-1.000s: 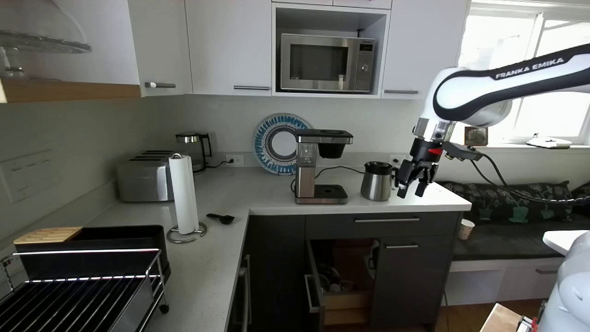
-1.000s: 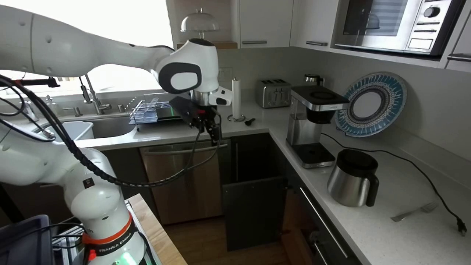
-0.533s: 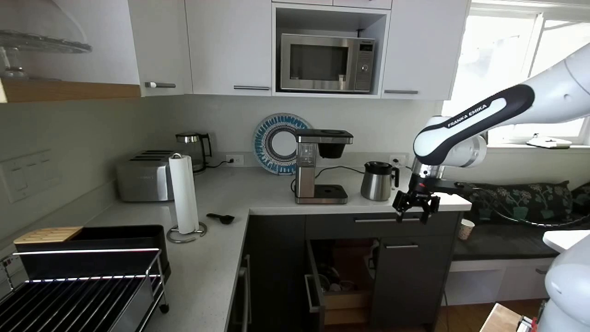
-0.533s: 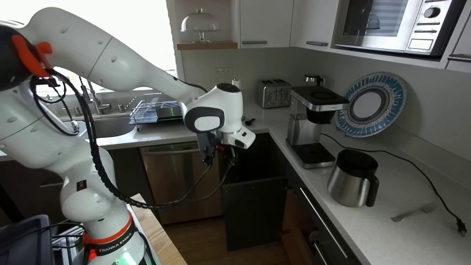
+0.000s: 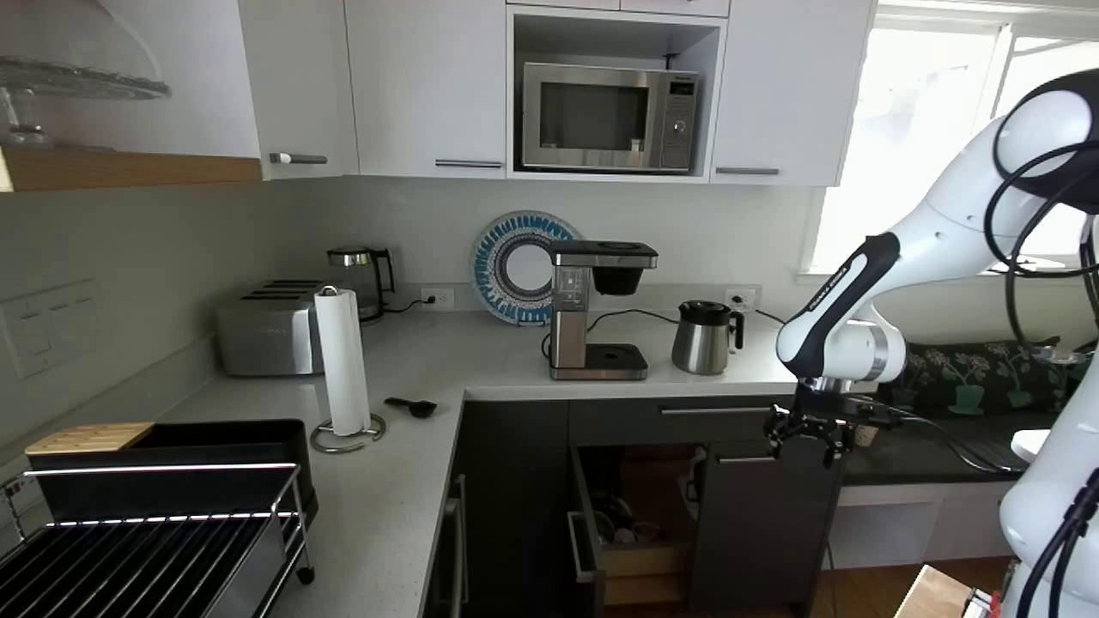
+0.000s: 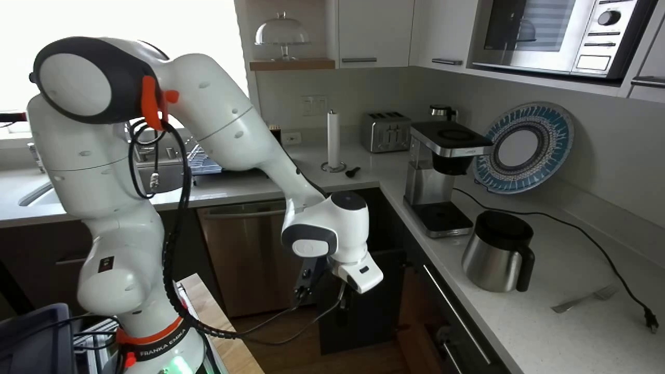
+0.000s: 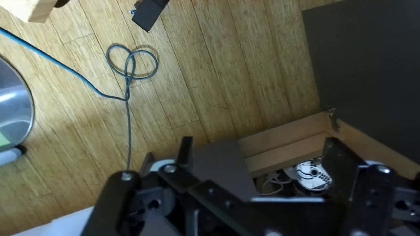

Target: Open the right door of the cabinet on the right

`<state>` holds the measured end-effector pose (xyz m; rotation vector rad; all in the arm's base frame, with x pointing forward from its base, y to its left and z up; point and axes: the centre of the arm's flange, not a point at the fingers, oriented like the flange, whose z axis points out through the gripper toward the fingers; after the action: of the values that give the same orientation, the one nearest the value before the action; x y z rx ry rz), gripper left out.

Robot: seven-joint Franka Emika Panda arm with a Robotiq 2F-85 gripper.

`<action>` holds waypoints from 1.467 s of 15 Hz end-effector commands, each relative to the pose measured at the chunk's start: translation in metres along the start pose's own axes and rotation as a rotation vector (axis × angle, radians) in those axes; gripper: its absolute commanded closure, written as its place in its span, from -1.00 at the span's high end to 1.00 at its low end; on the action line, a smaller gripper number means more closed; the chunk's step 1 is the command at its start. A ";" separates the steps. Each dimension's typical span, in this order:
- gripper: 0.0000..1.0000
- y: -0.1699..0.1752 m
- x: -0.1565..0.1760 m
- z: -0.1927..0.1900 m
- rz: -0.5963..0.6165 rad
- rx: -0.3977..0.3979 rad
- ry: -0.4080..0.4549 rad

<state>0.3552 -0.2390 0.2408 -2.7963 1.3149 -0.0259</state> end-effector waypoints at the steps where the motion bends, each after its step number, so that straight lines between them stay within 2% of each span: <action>1: 1.00 0.004 0.002 0.010 0.009 -0.013 -0.007; 8: 1.00 -0.002 0.005 0.001 -0.003 -0.001 0.012; 10: 1.00 -0.024 0.028 0.020 0.119 0.012 -0.032; 15: 1.00 -0.051 0.084 0.078 0.391 0.015 -0.075; 19: 1.00 -0.048 0.125 0.132 0.602 0.019 -0.067; 22: 1.00 -0.035 0.150 0.165 0.756 0.053 -0.071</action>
<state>0.4627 -0.2948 0.1147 -2.2367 2.0663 0.0742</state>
